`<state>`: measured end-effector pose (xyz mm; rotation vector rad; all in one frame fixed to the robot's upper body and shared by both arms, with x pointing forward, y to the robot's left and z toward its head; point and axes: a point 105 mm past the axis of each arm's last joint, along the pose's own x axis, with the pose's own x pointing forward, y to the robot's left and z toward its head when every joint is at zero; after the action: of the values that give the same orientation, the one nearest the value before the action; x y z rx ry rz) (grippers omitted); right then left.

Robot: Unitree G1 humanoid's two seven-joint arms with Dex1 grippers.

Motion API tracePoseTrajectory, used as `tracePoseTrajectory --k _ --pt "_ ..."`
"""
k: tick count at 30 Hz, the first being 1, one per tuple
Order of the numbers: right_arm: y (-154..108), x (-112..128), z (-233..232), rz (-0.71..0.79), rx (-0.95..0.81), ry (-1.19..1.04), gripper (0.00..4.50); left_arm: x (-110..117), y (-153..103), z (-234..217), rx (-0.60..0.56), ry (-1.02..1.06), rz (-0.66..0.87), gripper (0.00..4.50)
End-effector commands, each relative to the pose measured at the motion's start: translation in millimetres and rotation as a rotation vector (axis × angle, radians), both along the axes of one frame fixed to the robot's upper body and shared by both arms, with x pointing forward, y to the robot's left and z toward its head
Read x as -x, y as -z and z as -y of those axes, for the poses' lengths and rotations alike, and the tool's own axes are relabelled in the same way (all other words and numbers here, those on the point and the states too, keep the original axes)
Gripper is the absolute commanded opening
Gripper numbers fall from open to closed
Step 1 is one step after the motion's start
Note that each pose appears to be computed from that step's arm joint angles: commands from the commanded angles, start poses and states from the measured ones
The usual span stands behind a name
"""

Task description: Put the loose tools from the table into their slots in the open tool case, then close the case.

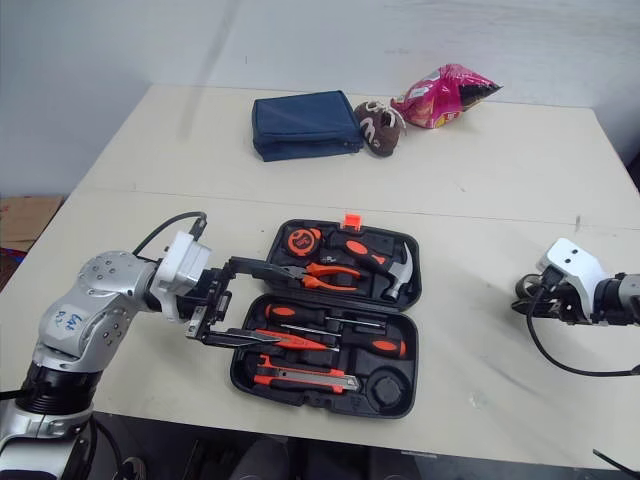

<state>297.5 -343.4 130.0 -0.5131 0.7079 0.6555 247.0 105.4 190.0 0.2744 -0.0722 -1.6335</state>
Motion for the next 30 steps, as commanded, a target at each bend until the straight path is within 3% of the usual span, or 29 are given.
tracePoseTrajectory --k 1,8,12,16,20,30 --pt "-22 6 1 0.027 0.049 -0.049 0.02 6 -9 0 0.019 0.02 0.05 4.5" --pt "-54 21 -35 0.035 0.055 -0.227 0.02 5 -12 0 0.029 0.05 0.06 4.5" --pt "-66 57 -106 -0.039 -0.077 -0.48 0.02 12 -12 1 0.016 0.127 0.055 4.5" --pt "-46 99 -153 -0.154 -0.139 -0.698 0.02 13 -9 2 0.011 0.148 0.069 4.5" --pt "-31 124 -191 -0.208 -0.239 -0.809 0.02 14 -4 2 -0.015 0.159 0.067 4.5" --pt "8 121 -196 -0.255 -0.171 -0.783 0.02 13 -1 -1 -0.031 0.129 0.066 4.5"
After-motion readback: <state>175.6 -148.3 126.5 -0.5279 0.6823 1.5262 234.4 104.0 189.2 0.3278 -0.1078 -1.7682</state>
